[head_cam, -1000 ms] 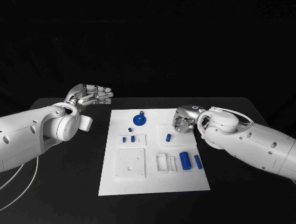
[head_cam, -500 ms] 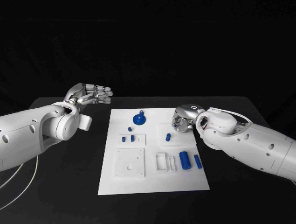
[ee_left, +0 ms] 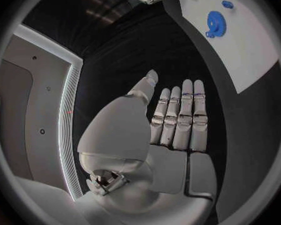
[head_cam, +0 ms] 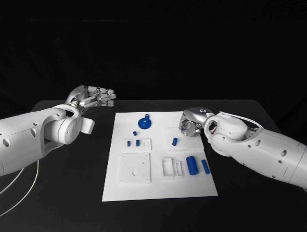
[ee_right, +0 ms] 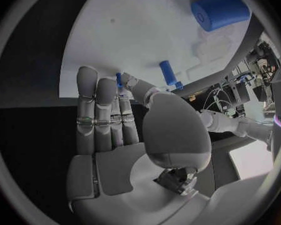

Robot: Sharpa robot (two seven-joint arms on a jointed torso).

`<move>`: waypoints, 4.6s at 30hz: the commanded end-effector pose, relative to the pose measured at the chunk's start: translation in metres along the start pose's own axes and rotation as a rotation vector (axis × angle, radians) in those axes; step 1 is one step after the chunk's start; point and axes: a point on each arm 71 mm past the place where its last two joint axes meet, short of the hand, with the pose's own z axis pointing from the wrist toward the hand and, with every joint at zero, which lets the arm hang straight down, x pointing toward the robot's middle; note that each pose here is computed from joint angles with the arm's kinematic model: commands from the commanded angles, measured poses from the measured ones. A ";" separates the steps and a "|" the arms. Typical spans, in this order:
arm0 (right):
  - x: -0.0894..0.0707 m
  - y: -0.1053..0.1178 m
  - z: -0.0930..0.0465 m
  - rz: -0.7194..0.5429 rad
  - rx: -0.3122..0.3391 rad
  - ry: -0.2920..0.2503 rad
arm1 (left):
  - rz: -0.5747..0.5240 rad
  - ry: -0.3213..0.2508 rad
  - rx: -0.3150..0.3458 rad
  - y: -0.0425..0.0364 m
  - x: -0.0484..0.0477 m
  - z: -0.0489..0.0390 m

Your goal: Assemble the parts on the task board

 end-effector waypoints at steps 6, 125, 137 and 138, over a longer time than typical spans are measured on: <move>-0.027 0.001 0.000 0.099 0.011 -0.088 | -0.009 0.006 0.015 -0.0018 0.0004 0.0019; 0.063 0.159 -0.034 -0.014 -0.354 0.025 | -0.022 0.056 0.006 -0.0049 0.0313 0.0133; 0.066 0.159 -0.034 0.005 -0.352 0.039 | -0.023 0.059 0.004 -0.0048 0.0312 0.0132; 0.066 0.159 -0.034 0.008 -0.350 0.035 | -0.023 0.059 0.004 -0.0048 0.0311 0.0132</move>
